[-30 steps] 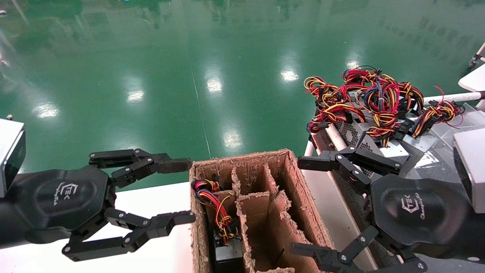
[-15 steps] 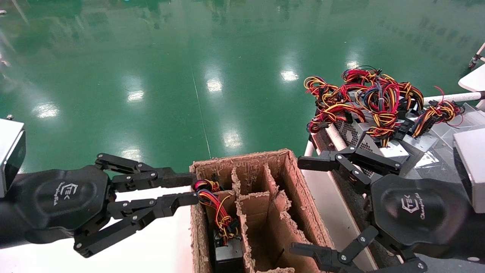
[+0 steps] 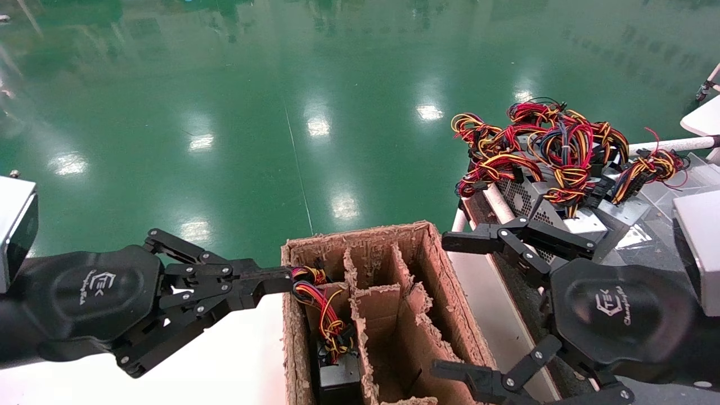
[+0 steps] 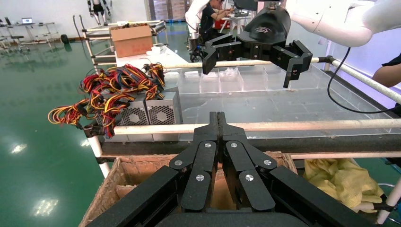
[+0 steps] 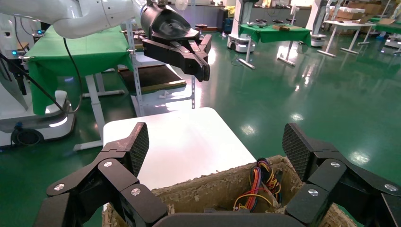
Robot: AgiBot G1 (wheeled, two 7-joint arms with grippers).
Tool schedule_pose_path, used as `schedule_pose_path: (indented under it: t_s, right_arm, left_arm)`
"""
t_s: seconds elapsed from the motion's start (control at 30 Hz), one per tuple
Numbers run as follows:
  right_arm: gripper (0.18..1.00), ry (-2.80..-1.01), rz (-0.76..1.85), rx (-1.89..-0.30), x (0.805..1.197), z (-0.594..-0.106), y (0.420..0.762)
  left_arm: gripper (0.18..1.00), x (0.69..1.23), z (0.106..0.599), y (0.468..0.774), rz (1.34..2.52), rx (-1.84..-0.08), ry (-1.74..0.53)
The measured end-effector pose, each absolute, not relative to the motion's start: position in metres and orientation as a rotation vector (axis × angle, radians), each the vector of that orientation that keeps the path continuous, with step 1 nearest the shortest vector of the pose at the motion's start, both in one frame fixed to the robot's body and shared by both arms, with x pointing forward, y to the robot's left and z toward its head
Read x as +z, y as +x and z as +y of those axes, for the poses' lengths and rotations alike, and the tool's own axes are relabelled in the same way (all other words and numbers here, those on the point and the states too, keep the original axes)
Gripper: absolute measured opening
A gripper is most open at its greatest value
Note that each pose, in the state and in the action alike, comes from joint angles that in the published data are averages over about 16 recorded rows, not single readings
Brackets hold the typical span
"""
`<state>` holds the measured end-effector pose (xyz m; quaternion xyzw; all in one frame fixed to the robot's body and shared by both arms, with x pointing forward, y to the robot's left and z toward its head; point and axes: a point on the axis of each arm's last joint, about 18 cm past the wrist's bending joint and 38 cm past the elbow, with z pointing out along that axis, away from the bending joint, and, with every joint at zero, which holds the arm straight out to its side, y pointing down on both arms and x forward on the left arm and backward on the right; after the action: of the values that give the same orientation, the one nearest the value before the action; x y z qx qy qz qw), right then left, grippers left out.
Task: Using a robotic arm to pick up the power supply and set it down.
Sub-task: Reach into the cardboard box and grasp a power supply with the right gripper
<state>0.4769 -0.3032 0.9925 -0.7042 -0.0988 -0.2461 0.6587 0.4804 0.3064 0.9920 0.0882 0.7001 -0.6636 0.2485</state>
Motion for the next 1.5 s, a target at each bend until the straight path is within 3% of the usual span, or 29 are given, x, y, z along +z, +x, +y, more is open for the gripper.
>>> schedule_pose_path:
  t_s: [0.37,0.63,1.07,1.5]
  right_arm:
    - [1.001,-1.597,-0.168,-0.586,0.989,-0.301,0.493]
    - [1.001,-1.599,-0.116,-0.621,0.986,-0.297,0.51]
    - [1.001,-1.676,0.008,-0.607,0.968,-0.279,0.547]
    - [1.001,-1.843,0.118,-0.495,0.929,-0.217,0.612]
  left_arm:
    - [0.21,0.992,0.306,0.48,1.908,-1.808,0.24]
    - [0.269,0.992,0.306,0.48,1.907,-1.808,0.24]
    - [0.507,0.992,0.307,0.48,1.907,-1.808,0.239]
    - [0.803,0.992,0.307,0.481,1.907,-1.808,0.239]
